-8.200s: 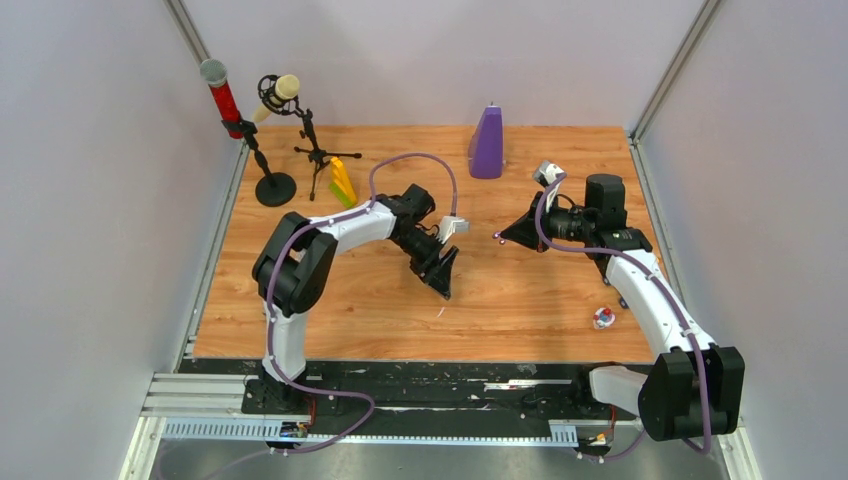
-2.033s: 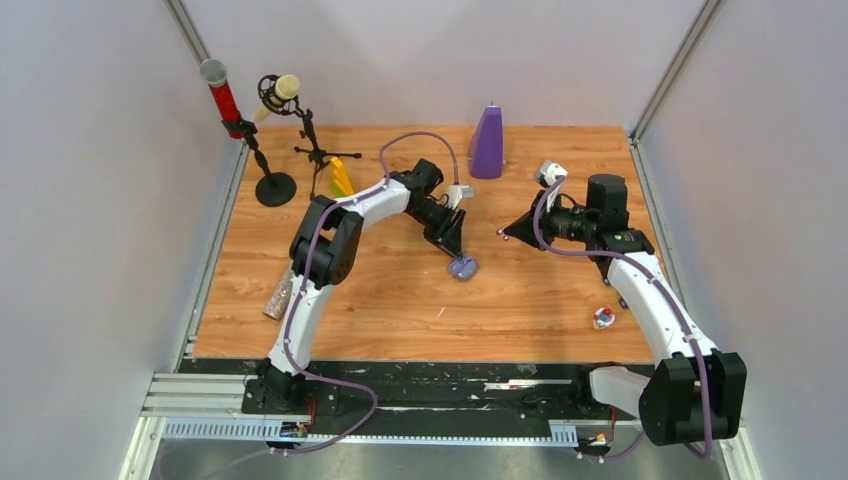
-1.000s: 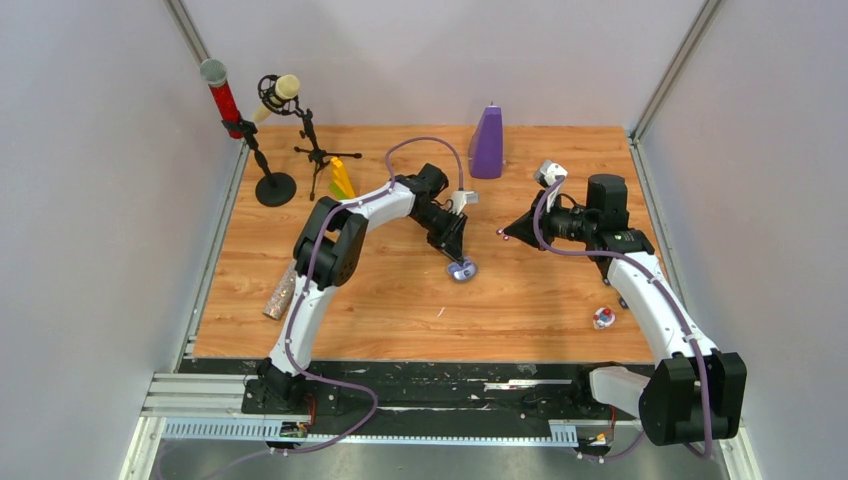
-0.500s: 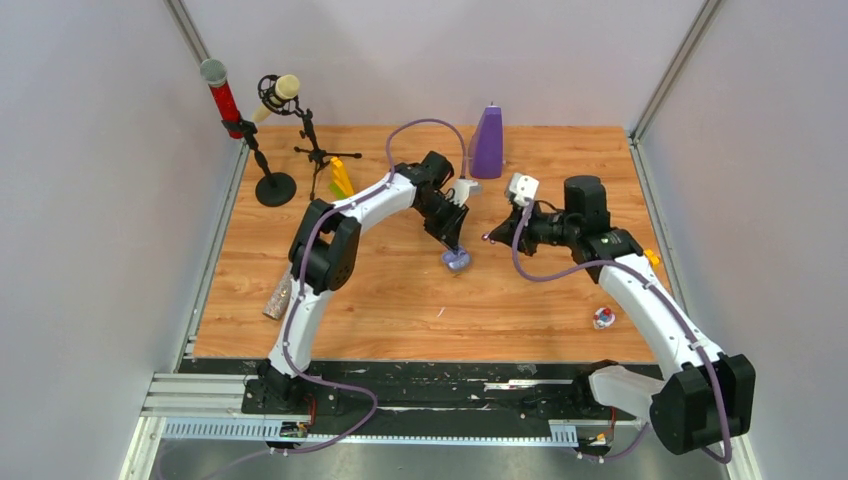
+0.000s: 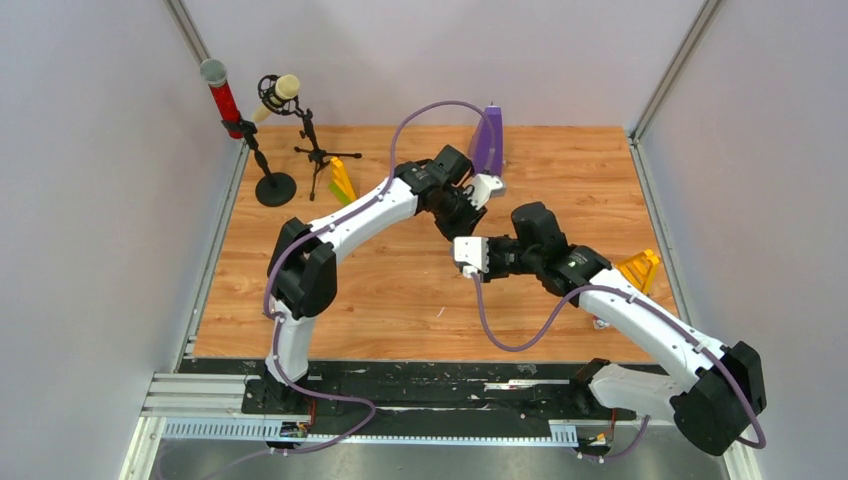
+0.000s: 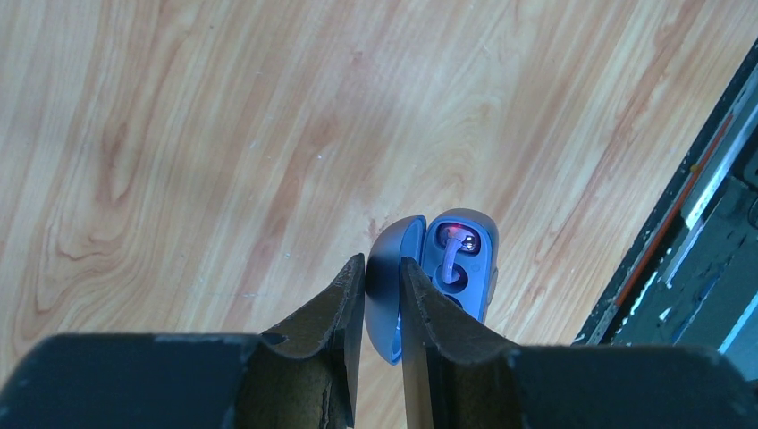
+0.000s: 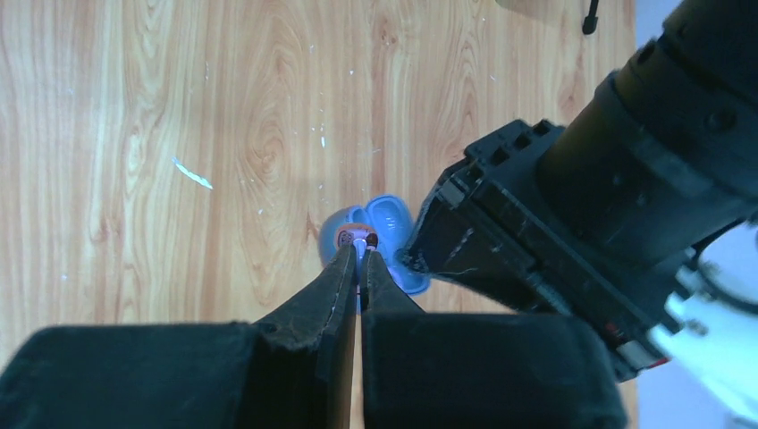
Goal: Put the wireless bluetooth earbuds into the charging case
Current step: Place the earbud in the charging case.
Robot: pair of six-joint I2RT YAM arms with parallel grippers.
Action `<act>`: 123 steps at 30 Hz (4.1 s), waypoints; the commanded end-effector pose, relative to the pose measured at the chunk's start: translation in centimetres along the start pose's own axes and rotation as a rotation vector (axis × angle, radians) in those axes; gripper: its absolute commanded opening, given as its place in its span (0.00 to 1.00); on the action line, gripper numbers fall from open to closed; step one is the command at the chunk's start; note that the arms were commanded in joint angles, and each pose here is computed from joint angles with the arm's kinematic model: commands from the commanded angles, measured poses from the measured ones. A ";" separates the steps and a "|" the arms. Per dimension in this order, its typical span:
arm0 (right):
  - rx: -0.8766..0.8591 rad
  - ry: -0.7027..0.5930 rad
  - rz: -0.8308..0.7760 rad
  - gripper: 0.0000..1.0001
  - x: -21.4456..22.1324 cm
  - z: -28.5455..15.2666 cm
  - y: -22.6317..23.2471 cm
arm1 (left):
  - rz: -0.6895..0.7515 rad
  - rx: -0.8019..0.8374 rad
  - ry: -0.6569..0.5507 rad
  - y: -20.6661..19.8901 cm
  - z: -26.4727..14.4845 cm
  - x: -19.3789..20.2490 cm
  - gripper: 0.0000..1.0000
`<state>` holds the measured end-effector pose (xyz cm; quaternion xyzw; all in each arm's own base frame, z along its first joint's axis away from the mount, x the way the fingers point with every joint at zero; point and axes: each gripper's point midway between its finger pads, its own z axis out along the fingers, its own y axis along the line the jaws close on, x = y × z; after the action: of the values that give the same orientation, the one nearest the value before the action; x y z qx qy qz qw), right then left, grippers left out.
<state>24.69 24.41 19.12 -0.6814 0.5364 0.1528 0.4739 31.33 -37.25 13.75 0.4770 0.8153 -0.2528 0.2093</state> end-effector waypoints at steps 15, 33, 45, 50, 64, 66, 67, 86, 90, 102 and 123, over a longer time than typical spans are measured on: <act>0.035 0.104 -0.245 0.00 -0.2 1.5 2.0 | 0.162 -0.013 -0.034 -3.5 -2.6 0.0 0.28; 0.035 0.070 -0.265 0.00 -1.2 1.8 3.1 | 0.231 -0.032 -0.041 -5.5 -2.5 -0.1 0.28; 0.041 0.095 -0.277 0.00 -0.4 2.2 3.1 | 0.258 -0.016 -0.059 -6.8 -3.2 -0.5 0.28; 0.046 0.110 -0.284 0.00 0.0 2.3 2.9 | 0.269 -0.008 -0.059 -7.2 -3.3 -0.5 0.28; 0.045 0.124 -0.283 0.00 -0.3 1.9 2.6 | 0.274 -0.048 -0.054 -6.4 -3.1 -0.3 0.27; 0.039 0.130 -0.281 0.00 -0.2 1.9 2.7 | 0.273 -0.048 -0.052 -6.4 -3.0 -0.3 0.27; 0.028 0.131 -0.279 0.00 -0.1 2.0 2.9 | 0.272 -0.047 -0.054 -6.5 -3.1 -0.3 0.27; -0.012 0.116 -0.260 0.01 -0.3 2.4 3.8 | 0.279 -0.048 -0.068 -6.6 -3.4 -0.7 0.27; -0.003 0.117 -0.257 0.08 -0.4 2.4 3.5 | 0.283 -0.048 -0.070 -6.8 -3.4 -0.7 0.27; 0.023 0.117 -0.253 0.15 -0.9 2.2 2.8 | 0.298 -0.052 -0.074 -7.2 -3.5 -0.7 0.27; 0.073 0.115 -0.254 0.17 -1.7 1.3 1.7 | 0.315 -0.063 -0.075 -7.3 -3.5 -0.7 0.27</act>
<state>22.58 25.99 16.04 -0.7482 0.4848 0.0378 0.4512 25.04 -38.39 15.56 0.5757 0.7511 -0.2016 0.2523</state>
